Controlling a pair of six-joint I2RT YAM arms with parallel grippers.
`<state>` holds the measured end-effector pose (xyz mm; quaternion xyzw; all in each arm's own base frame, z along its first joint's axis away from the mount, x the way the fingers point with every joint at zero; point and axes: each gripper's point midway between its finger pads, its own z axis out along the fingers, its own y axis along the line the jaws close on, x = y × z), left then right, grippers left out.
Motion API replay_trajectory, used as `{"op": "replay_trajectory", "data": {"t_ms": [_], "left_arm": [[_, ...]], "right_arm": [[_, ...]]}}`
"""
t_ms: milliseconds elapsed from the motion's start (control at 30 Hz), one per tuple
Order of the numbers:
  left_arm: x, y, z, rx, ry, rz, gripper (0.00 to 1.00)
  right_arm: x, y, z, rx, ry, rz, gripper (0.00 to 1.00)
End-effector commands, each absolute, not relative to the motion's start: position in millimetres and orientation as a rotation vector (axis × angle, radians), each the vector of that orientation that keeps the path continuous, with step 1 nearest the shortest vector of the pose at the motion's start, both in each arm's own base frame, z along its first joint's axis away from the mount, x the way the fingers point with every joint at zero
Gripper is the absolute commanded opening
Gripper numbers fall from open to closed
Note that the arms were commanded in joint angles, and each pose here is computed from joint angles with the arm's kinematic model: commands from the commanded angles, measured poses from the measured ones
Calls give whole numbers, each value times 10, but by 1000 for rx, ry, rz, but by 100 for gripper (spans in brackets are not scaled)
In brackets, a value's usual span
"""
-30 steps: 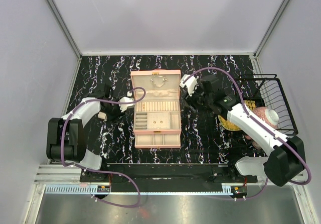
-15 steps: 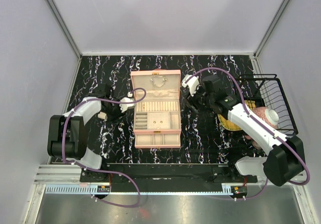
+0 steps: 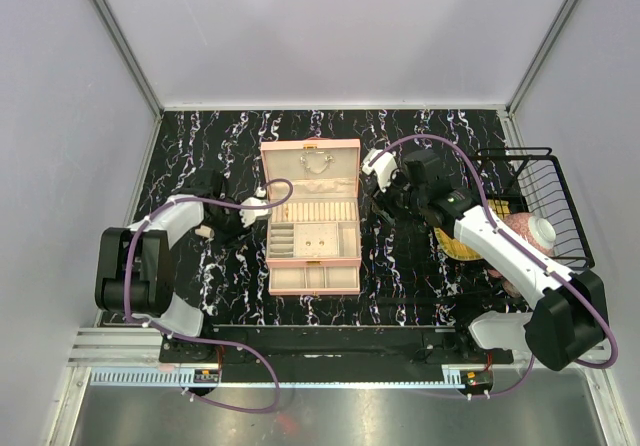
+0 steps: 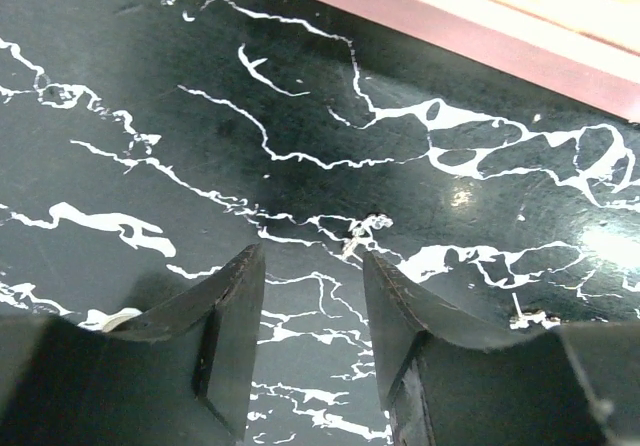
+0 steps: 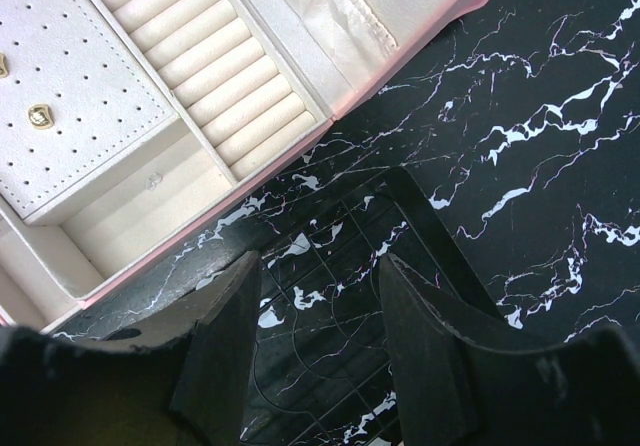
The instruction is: Organize the mixed jewelry
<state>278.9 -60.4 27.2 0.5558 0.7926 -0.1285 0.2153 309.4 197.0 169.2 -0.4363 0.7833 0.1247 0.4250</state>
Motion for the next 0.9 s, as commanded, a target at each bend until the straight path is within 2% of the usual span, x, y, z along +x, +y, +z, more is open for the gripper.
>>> {"op": "replay_trajectory", "data": {"t_ms": [0,400,600,800,867], "left_arm": [[2794,-660,210,1586,2151,-355,47],[2788,-671,110,1605,2164,-350,45],[2754,-663,77,1612,2172,-347,38],[2755,-666,116,1596,2179,-346,25],[2767,-669,134,1583,2187,-348,10]], "right_arm": [[3131,2012,1742,-1101,1928,334,56],[3122,2005,1715,-1109,1935,333,57],[3123,1995,1697,-1111,1939,329,57],[3118,1999,1689,-1112,1942,333,56],[3116,1998,1677,-1113,1945,334,56]]}}
